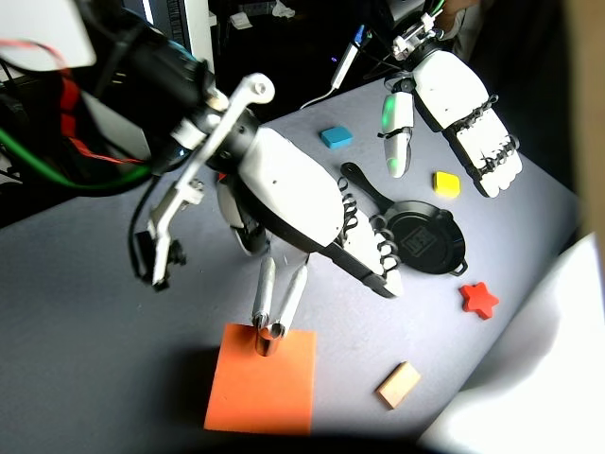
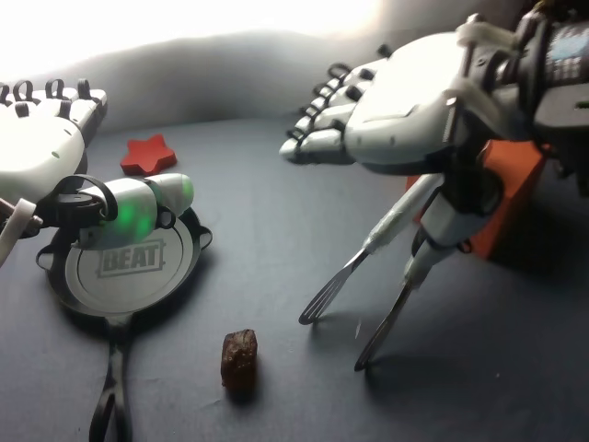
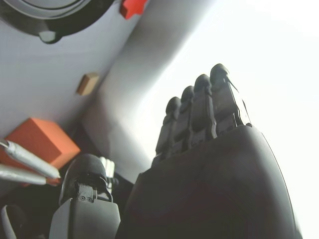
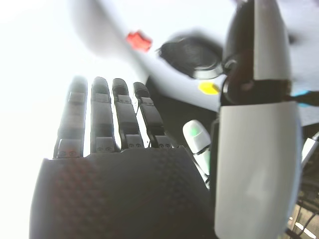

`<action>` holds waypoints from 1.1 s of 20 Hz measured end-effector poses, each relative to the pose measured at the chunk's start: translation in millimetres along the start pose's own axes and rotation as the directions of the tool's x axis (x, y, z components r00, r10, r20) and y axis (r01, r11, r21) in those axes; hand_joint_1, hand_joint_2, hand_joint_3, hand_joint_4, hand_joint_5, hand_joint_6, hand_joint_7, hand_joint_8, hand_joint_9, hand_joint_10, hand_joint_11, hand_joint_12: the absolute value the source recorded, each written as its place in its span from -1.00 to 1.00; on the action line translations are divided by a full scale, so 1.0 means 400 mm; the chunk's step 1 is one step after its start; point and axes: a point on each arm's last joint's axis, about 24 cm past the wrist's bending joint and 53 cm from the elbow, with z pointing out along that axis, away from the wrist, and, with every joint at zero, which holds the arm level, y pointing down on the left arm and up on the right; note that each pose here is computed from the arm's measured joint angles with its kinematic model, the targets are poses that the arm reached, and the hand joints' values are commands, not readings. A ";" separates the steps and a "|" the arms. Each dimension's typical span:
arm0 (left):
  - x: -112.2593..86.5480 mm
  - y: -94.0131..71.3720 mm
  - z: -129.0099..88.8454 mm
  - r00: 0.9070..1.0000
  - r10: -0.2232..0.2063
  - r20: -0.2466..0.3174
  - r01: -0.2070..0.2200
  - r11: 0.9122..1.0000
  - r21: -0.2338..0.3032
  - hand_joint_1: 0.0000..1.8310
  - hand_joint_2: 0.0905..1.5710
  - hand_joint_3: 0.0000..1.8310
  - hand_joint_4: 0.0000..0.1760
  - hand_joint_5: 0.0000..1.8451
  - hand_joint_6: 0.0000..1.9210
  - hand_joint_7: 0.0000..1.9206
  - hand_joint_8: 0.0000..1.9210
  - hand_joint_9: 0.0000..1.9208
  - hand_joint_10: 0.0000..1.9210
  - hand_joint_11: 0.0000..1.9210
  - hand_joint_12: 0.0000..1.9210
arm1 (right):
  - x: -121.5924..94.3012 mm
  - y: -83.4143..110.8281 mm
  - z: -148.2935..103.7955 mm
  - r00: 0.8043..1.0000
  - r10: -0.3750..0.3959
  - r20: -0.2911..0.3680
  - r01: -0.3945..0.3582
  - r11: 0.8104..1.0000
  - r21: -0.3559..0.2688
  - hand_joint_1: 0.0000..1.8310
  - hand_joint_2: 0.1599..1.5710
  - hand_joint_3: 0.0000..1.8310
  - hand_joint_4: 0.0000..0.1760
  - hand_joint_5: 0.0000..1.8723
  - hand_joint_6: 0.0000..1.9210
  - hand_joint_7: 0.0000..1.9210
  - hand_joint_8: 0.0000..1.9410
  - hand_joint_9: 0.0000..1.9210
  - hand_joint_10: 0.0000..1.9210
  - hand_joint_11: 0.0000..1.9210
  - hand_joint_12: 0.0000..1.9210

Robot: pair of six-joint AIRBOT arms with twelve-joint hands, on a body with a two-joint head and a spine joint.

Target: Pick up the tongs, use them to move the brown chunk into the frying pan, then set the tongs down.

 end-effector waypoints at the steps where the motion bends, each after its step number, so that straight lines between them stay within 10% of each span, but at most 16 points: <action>1: 0.001 0.003 0.001 1.000 0.002 -0.001 -0.002 1.000 -0.002 -1.00 0.45 -0.99 -1.00 -1.00 -1.00 -1.00 -1.00 -1.00 -1.00 -0.99 -0.99 | 0.003 -0.006 0.006 1.000 -0.001 -0.005 0.001 1.000 0.006 0.09 -0.04 -1.00 -1.00 -1.00 -1.00 -1.00 -1.00 -1.00 -1.00 -1.00 -1.00; 6: -0.003 0.003 0.004 1.000 0.000 0.002 0.000 1.000 -0.002 -1.00 0.42 -1.00 -1.00 -1.00 -1.00 -1.00 -1.00 -0.99 -1.00 -0.99 -0.99 | 0.072 -0.096 0.021 0.995 0.002 -0.098 0.008 0.995 0.101 0.14 0.03 -1.00 -1.00 -1.00 -1.00 -1.00 -1.00 -1.00 -1.00 -1.00 -1.00; 22: 0.000 0.000 0.004 1.000 0.000 -0.003 0.000 1.000 0.002 -1.00 0.44 -1.00 -1.00 -1.00 -1.00 -1.00 -1.00 -1.00 -1.00 -1.00 -1.00 | 0.085 -0.093 0.074 0.986 -0.124 -0.113 0.133 0.988 0.074 0.21 0.00 -1.00 -1.00 -1.00 -1.00 -1.00 -1.00 -1.00 -1.00 -1.00 -1.00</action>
